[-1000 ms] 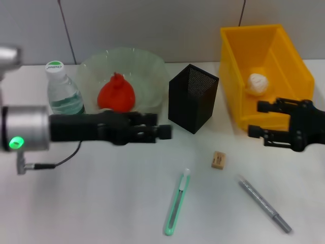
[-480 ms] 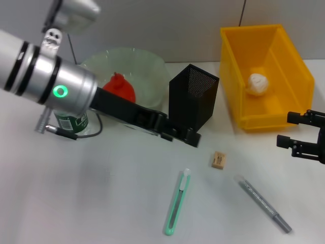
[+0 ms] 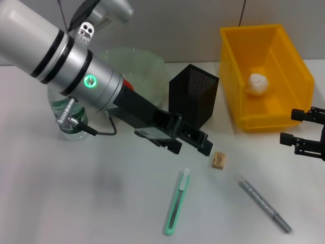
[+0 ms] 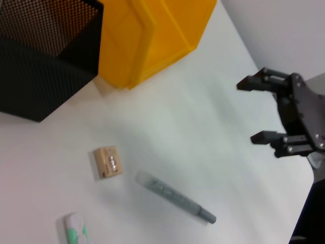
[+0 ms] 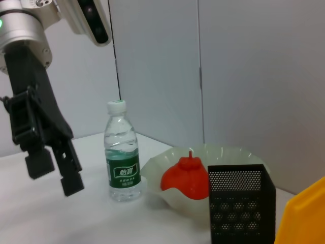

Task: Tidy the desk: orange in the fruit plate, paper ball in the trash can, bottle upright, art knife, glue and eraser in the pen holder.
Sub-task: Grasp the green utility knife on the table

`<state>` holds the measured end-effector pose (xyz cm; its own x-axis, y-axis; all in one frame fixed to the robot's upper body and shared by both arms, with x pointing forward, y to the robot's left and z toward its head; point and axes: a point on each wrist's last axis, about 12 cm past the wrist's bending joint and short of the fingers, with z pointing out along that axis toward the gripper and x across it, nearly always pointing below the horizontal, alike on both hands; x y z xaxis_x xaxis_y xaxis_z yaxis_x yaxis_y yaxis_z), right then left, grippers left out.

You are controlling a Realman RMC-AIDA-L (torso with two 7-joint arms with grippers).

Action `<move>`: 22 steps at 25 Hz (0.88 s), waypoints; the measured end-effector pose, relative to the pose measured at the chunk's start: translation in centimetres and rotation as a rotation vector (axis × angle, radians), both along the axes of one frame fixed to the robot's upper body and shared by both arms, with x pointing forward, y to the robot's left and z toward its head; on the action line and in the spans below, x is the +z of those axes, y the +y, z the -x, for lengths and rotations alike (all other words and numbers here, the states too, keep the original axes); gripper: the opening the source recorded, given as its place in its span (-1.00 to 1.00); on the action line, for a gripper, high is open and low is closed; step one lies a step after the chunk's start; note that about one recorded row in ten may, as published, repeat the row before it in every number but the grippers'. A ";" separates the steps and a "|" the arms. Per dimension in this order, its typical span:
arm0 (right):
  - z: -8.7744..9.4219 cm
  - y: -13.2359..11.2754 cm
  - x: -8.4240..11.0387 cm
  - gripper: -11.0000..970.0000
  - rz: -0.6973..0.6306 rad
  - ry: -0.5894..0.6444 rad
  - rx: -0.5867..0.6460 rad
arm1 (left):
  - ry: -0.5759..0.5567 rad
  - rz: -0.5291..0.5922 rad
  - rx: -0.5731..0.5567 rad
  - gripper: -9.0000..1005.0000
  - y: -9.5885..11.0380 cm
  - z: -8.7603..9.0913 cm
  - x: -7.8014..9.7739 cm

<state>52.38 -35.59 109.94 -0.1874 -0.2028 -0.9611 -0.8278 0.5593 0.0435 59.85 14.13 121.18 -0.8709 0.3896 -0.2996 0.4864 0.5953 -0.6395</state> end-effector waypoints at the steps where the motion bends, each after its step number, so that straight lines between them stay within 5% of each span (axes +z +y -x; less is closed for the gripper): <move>1: 0.0 -0.1 0.1 0.54 -0.001 -0.003 -0.005 | 0.005 -0.006 0.001 0.61 -0.1 0.0 -0.1; 10: -0.4 0.0 0.2 0.54 0.006 -0.013 -0.010 | 0.058 -0.098 -0.001 0.60 -1.2 -0.4 -1.6; 22: -1.2 0.1 0.3 0.54 0.020 -0.019 -0.032 | -0.096 -0.246 -0.081 0.59 -3.9 -0.8 -3.7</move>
<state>53.55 -35.50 110.24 -0.1763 -0.2163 -0.9603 -0.8100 0.5861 0.0167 60.64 10.22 117.53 -0.8065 0.5278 -0.2665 0.5896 0.6843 -0.4291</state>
